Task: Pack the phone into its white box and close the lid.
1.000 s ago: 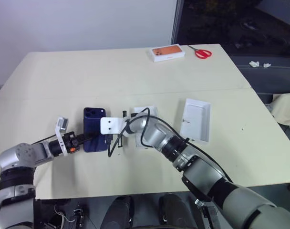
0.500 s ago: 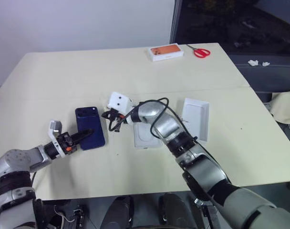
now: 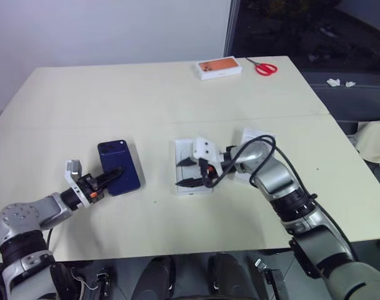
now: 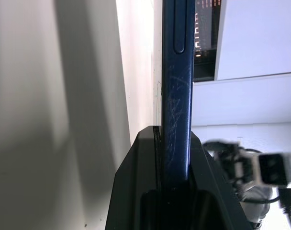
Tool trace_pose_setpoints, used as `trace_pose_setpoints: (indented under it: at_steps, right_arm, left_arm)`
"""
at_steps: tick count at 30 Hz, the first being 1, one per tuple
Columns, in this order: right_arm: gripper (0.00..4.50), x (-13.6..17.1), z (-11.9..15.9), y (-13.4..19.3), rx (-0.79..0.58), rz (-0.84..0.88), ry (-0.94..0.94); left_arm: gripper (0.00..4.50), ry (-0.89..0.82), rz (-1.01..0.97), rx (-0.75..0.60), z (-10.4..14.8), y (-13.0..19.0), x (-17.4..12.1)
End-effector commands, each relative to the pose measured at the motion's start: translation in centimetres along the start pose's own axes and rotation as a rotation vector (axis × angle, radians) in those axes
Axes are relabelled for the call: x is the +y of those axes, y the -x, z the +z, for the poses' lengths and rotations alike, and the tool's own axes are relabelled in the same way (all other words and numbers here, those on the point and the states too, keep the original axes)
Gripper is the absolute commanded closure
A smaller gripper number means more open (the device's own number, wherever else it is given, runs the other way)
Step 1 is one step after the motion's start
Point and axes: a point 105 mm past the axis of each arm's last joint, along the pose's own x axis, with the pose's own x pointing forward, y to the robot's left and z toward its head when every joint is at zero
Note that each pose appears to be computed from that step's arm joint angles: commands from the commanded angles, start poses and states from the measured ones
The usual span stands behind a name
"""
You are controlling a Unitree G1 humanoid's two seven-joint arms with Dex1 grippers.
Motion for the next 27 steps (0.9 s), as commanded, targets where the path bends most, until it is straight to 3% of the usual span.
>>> trace_pose_setpoints:
  at_steps: [1, 10, 13, 14, 23, 27]
  right_arm:
    - [1.66, 0.6, -0.7, 0.2, 0.033, 0.003, 0.063]
    - [1.66, 0.1, -2.7, 0.7, 0.097, -0.035, 0.084]
    - [2.43, 0.4, -2.8, 0.8, 0.101, -0.019, 0.093]
    - [2.89, 0.5, -2.8, 0.7, 0.102, -0.016, 0.097]
    - [2.89, 0.4, -2.6, 0.2, 0.091, -0.02, 0.1]
    - [3.95, 0.7, -2.7, 0.0, 0.096, -0.012, 0.085]
  left_arm:
    - [4.32, -0.046, -0.04, -0.005, 0.5, -0.1, -1.5]
    - [4.32, -0.063, -0.034, 0.012, 0.1, -0.4, -1.8]
    - [4.32, -0.07, -0.031, 0.015, 0.1, -0.5, -1.9]
    - [4.32, -0.071, -0.032, 0.016, 0.1, -0.5, -1.9]
    - [4.32, -0.075, -0.033, 0.024, -0.1, -0.7, -2.0]
    - [4.32, -0.08, -0.035, 0.033, -0.2, -0.8, -2.2]
